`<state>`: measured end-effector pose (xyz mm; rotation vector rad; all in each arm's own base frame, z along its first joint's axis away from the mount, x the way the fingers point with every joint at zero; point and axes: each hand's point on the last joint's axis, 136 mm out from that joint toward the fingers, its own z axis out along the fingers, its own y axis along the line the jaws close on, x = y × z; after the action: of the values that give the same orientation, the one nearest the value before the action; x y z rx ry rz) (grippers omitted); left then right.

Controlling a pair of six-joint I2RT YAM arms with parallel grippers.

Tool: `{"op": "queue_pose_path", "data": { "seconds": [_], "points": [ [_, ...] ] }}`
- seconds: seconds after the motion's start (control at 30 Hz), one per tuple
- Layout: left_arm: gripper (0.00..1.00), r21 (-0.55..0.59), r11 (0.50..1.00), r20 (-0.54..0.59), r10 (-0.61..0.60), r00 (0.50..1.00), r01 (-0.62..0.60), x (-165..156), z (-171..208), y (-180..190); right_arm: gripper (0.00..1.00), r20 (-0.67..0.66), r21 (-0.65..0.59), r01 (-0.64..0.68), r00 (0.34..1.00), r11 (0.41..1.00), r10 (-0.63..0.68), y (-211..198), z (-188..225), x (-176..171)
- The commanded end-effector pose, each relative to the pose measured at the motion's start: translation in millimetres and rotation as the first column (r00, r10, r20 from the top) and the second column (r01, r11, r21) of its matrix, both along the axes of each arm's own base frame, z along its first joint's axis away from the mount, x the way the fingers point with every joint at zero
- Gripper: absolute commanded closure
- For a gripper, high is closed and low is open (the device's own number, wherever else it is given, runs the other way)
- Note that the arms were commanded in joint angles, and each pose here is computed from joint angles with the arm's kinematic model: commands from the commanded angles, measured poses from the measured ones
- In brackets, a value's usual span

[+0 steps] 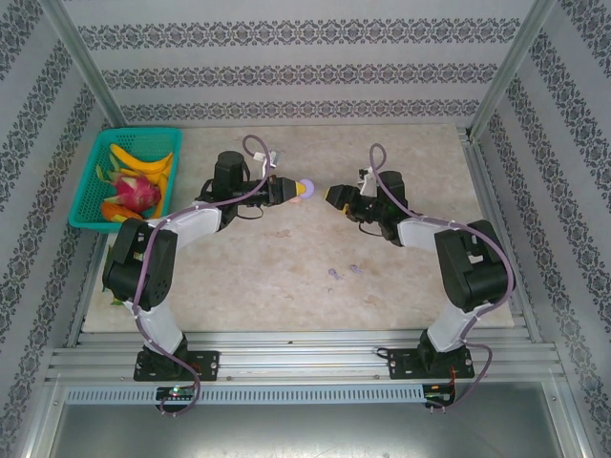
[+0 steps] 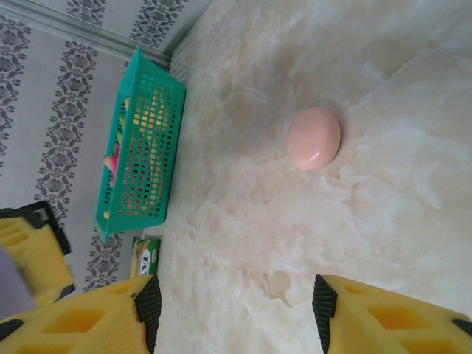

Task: Insert the wireless bluetooth earbuds into the charging case

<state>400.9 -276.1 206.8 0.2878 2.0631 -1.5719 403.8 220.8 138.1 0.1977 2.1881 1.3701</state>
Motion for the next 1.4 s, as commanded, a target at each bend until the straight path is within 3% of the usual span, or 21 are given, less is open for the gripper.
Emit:
{"op": "queue_pose_path", "data": {
  "seconds": [0.0,0.27,0.53,1.07,1.37],
  "points": [
    [0.99,-0.015,1.0,0.056,-0.021,0.998,0.022,2.8,14.9,-3.6,0.41,0.125,0.034,-0.021,0.992,0.999,0.017,0.0,48.0,-3.9],
    [0.99,-0.016,1.0,0.053,-0.018,0.998,0.019,7.0,13.7,-4.9,0.4,0.18,0.048,-0.089,0.98,0.995,0.079,25.1,78.0,-7.9],
    [0.99,-0.016,1.0,0.054,-0.019,0.998,0.02,7.9,16.7,-6.0,0.41,0.164,0.045,-0.123,0.98,0.991,0.114,49.1,71.3,-3.6],
    [1.0,-0.031,0.999,0.086,-0.042,0.995,0.045,-0.2,31.7,-11.9,0.48,0.058,0.044,-0.035,0.998,0.998,0.032,28.0,23.0,16.8],
    [1.0,-0.028,0.999,0.087,-0.042,0.995,0.044,0.5,31.5,-13.3,0.48,0.07,0.053,-0.034,0.997,0.998,0.03,22.1,30.4,11.8]
  ]
}}
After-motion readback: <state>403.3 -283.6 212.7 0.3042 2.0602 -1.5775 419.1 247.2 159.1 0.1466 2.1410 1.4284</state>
